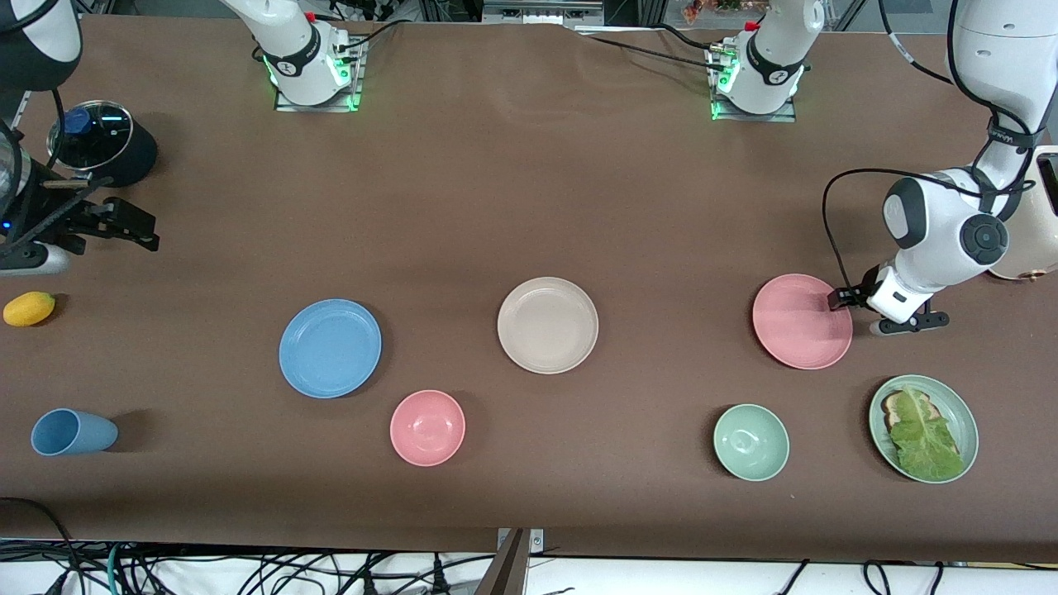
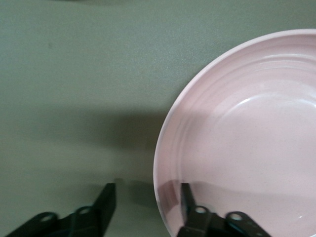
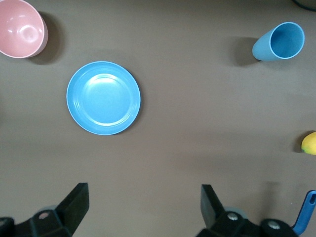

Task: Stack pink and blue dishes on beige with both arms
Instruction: 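Grasp the pink plate rim with the left gripper while the right gripper descends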

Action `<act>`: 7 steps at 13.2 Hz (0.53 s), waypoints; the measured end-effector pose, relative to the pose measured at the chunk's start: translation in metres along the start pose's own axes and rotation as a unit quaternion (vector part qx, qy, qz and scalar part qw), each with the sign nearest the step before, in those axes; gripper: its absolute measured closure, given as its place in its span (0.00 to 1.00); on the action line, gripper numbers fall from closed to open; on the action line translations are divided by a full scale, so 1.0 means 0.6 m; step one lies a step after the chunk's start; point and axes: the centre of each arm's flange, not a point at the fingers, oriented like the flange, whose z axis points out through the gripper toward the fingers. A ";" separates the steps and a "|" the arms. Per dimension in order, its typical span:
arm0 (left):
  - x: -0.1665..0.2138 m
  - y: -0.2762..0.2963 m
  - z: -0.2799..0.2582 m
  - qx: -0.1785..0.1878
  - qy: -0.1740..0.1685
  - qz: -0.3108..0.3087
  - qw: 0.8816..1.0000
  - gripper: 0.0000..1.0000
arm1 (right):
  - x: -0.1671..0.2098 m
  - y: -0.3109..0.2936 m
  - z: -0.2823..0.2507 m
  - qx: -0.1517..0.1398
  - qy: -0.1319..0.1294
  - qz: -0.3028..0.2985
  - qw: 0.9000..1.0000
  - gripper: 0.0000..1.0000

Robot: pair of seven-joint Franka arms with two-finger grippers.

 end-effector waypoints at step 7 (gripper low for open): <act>0.030 0.026 -0.059 -0.006 -0.061 0.002 0.998 0.94 | 0.059 -0.017 0.146 0.004 -0.050 -0.010 0.999 0.00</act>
